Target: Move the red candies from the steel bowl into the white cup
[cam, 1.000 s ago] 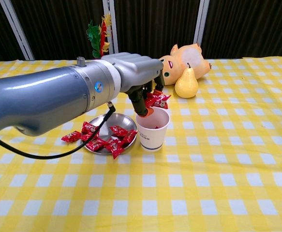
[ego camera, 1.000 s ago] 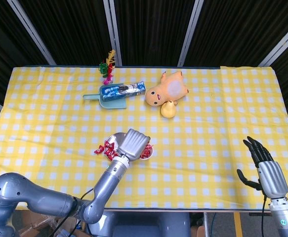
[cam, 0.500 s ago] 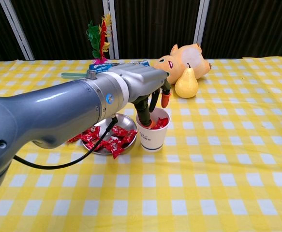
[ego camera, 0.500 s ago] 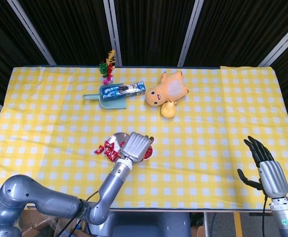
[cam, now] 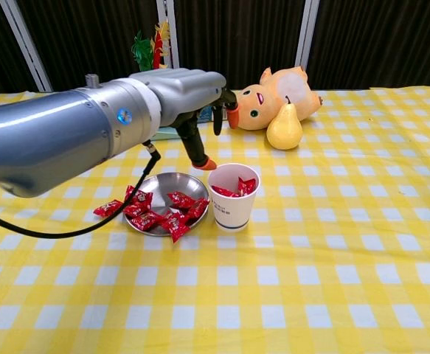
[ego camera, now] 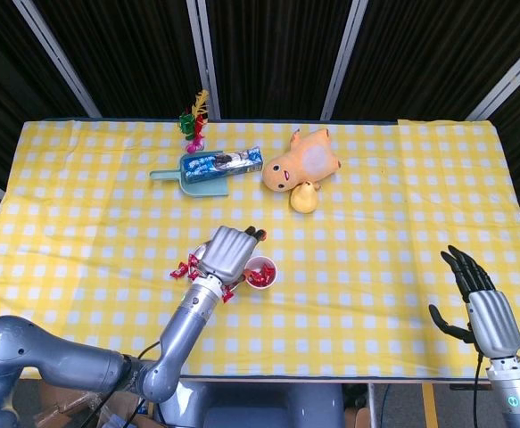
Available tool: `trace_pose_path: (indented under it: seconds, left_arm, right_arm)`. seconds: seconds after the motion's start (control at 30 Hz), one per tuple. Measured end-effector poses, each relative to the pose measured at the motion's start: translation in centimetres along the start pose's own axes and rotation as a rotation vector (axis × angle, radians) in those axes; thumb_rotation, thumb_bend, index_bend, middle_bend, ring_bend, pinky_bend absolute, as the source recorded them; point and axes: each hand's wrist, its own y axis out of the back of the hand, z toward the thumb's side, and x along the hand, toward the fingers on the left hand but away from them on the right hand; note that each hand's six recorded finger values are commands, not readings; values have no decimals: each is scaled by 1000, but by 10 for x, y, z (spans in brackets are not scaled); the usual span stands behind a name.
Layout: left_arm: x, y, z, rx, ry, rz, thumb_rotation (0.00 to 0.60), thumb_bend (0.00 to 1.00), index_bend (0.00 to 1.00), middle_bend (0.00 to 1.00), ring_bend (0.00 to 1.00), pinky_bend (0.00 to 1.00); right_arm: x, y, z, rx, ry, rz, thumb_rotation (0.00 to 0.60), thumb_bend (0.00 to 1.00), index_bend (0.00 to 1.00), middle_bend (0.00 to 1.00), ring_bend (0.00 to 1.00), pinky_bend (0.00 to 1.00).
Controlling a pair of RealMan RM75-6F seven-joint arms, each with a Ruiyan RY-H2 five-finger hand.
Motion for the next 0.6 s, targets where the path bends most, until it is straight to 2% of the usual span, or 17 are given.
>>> trace_pose_path:
  seconds: [0.07, 0.3, 0.43, 0.6]
  left_arm:
    - [-3, -3, -11, 16, 14, -18, 600, 219, 292, 329, 904, 956]
    - [-18, -34, -43, 62, 62, -173, 600, 219, 301, 332, 904, 956]
    - [-18, -47, -40, 76, 48, -200, 600, 220, 310, 337, 904, 956]
    - [-13, -59, -32, 96, 36, -201, 600, 220, 310, 339, 905, 956]
  right_arm:
    - [0, 0, 0, 1, 1, 1, 600, 419, 0, 0, 0, 122]
    - [0, -2, 2, 1, 1, 2, 600, 419, 0, 0, 0, 122]
    - [0, -2, 2, 0, 2, 3, 600, 418, 0, 0, 0, 122]
    - [-1, -2, 1, -8, -2, 4, 600, 419, 0, 0, 0, 122]
